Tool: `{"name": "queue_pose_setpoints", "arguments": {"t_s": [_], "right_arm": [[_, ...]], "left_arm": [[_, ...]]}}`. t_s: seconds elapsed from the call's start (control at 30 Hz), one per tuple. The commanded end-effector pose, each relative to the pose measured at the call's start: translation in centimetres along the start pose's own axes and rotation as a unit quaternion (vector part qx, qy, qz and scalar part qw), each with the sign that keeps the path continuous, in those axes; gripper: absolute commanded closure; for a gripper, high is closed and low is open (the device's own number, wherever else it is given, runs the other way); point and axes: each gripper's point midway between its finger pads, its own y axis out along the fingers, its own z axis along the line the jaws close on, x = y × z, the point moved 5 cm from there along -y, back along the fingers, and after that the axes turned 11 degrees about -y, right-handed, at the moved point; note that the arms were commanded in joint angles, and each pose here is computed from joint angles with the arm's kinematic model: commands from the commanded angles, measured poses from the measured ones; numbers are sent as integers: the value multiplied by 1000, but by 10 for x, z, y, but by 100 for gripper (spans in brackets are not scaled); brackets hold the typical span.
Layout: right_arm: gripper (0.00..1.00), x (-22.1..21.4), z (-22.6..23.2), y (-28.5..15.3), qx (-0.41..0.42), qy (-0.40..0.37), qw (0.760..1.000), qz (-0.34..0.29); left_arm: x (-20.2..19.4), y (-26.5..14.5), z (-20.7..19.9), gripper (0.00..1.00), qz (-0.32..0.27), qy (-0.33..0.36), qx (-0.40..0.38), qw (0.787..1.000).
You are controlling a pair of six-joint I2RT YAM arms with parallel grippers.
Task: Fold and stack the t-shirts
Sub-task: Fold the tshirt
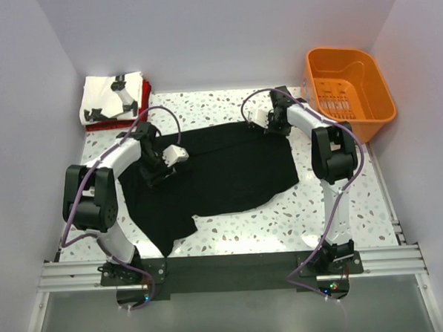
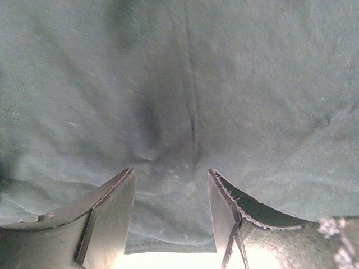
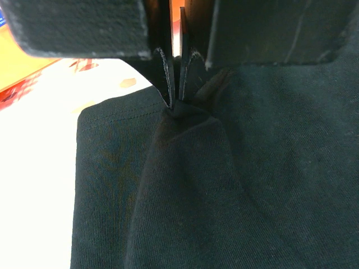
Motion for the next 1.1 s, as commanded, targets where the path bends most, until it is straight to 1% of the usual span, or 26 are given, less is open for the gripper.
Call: {"name": "queue_pose_setpoints", "arguments": {"t_s": [0.0, 0.13, 0.33, 0.4, 0.47, 0.5, 0.57, 0.6, 0.83, 0.9, 0.93, 1.0, 1.07], "right_arm": [[100, 2, 0, -8, 1, 3, 1000, 2], [100, 3, -3, -7, -2, 3, 1000, 1], [100, 3, -3, -6, -2, 3, 1000, 1], [100, 3, -3, -6, -2, 2, 1000, 1], [100, 3, -3, -6, -2, 3, 1000, 1], [100, 3, -3, -6, -2, 2, 1000, 1], [100, 3, -3, -6, -1, 3, 1000, 0], [100, 3, -3, -7, -2, 2, 1000, 0], [100, 3, -4, -6, -2, 2, 1000, 1], [100, 3, -4, -5, -1, 1, 1000, 2], [100, 3, -5, -6, -3, 0, 1000, 2], [100, 3, -5, -7, -3, 0, 1000, 2], [100, 3, -6, -7, -3, 0, 1000, 2]], "left_arm": [[-9, -2, 0, 42, 24, 14, 6, 1000], [-14, 4, 0, 44, 38, 10, 6, 999], [-17, 10, 8, 46, 49, 8, 32, 998], [-16, 11, 8, 49, 50, 9, 29, 998], [-13, 10, 10, 54, 45, 11, 34, 998], [-13, 9, 10, 61, 44, 10, 36, 998], [-11, 7, 12, 68, 40, 9, 41, 998], [-10, 4, 12, 75, 39, 10, 42, 998], [0, -16, 7, 96, 22, 20, 33, 999], [3, -22, -1, 100, 18, 24, 10, 999], [1, -24, -8, 100, 21, 27, -6, 999], [7, -30, -14, 100, 8, 30, -24, 999], [7, -33, -21, 100, 14, 28, -46, 998]]}}
